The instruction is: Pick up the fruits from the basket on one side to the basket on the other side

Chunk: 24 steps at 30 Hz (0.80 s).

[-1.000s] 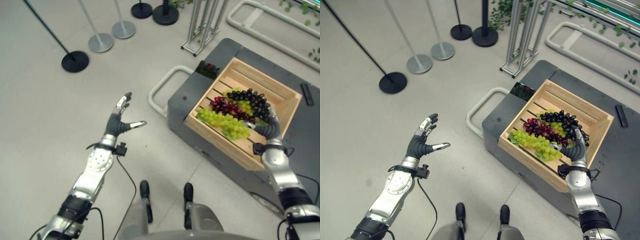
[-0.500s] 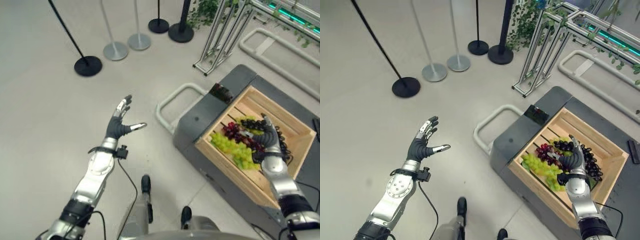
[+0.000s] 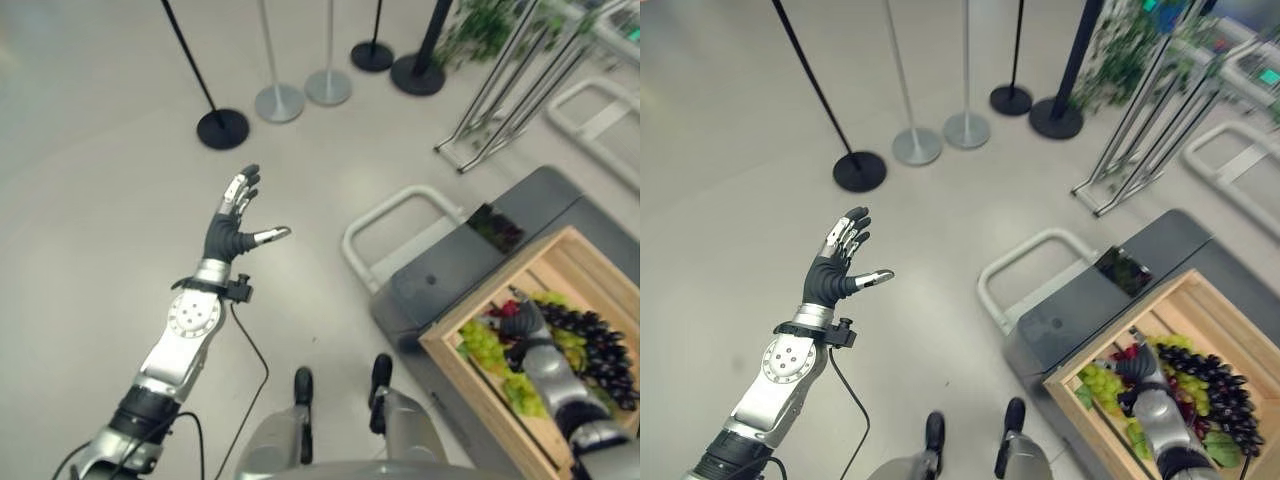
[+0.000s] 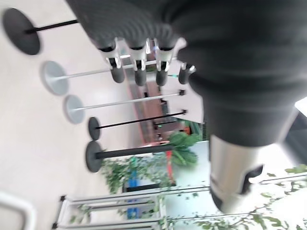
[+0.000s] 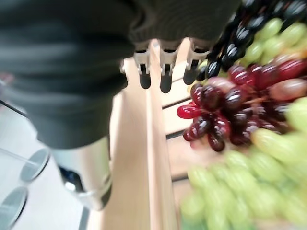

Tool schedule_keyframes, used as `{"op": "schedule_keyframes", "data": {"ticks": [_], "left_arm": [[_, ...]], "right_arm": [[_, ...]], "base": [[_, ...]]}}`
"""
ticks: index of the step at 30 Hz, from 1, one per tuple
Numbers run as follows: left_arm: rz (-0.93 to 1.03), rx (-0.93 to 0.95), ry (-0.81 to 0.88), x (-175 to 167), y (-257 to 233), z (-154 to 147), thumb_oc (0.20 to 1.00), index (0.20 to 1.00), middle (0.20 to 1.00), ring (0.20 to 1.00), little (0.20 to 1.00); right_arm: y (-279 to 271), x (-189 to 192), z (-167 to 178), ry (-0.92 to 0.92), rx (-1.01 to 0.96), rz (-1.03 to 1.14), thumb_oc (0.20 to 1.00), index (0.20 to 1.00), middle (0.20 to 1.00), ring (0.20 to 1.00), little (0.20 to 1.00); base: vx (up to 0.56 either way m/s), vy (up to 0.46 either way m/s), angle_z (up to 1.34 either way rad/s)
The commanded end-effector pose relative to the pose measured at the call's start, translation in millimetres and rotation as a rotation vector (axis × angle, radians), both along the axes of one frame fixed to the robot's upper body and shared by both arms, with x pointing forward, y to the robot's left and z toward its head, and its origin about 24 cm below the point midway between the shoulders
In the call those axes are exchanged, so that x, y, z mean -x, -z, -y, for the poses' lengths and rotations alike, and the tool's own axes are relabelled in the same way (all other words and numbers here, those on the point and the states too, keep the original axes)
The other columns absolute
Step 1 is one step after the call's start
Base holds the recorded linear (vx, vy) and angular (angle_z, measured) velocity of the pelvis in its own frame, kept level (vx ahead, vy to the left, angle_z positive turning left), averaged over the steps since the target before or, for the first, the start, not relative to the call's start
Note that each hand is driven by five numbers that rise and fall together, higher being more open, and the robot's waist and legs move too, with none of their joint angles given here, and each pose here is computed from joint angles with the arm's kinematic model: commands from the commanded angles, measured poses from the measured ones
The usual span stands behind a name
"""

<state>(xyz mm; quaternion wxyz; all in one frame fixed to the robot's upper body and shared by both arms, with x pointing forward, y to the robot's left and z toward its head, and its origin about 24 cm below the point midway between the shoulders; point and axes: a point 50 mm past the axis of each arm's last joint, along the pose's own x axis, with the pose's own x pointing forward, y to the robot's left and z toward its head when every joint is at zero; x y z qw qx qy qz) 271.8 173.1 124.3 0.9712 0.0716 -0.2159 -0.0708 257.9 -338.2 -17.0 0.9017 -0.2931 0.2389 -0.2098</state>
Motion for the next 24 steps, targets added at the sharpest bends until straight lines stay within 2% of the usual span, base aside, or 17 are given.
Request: {"op": "schedule_keyframes", "data": {"ticks": [1,10,14,18,19,20,24], "left_arm": [[0.182,0.074,0.032,4,-36,9,1.0,1.0,1.0,1.0,1.0],[0.195,0.058,-0.01,3,-39,2,1.0,1.0,1.0,1.0,1.0],[0.185,0.059,-0.022,4,-37,-1,1.0,1.0,1.0,1.0,1.0],[0.19,-0.058,-0.066,1,-37,-6,1.0,1.0,1.0,1.0,1.0],[0.19,-0.059,-0.065,1,-37,-6,1.0,1.0,1.0,1.0,1.0],[0.179,-0.102,-0.12,1,-32,-12,1.0,1.0,1.0,1.0,1.0],[0.155,-0.09,-0.173,-1,-25,-19,1.0,1.0,1.0,1.0,1.0]], "right_arm": [[-26,-5,25,0.025,0.072,0.039,1.0,1.0,1.0,1.0,1.0],[-14,22,45,-0.03,0.228,-0.171,1.0,1.0,1.0,1.0,1.0],[-11,27,45,0.031,0.172,-0.118,1.0,1.0,1.0,1.0,1.0],[-24,16,29,0.111,0.034,0.156,1.0,1.0,1.0,1.0,1.0],[-24,16,29,0.112,0.034,0.156,1.0,1.0,1.0,1.0,1.0],[-41,4,12,0.131,-0.052,0.365,1.0,1.0,1.0,1.0,1.0],[-67,-12,-26,0.085,-0.195,0.646,1.0,1.0,1.0,1.0,1.0]], "base": [[-0.02,-0.05,0.04],[0.0,-0.032,-0.02],[0.03,-0.008,0.01],[0.04,0.015,0.0],[0.06,0.051,-0.06],[0.05,0.062,-0.05],[0.02,0.127,-0.59]]}}
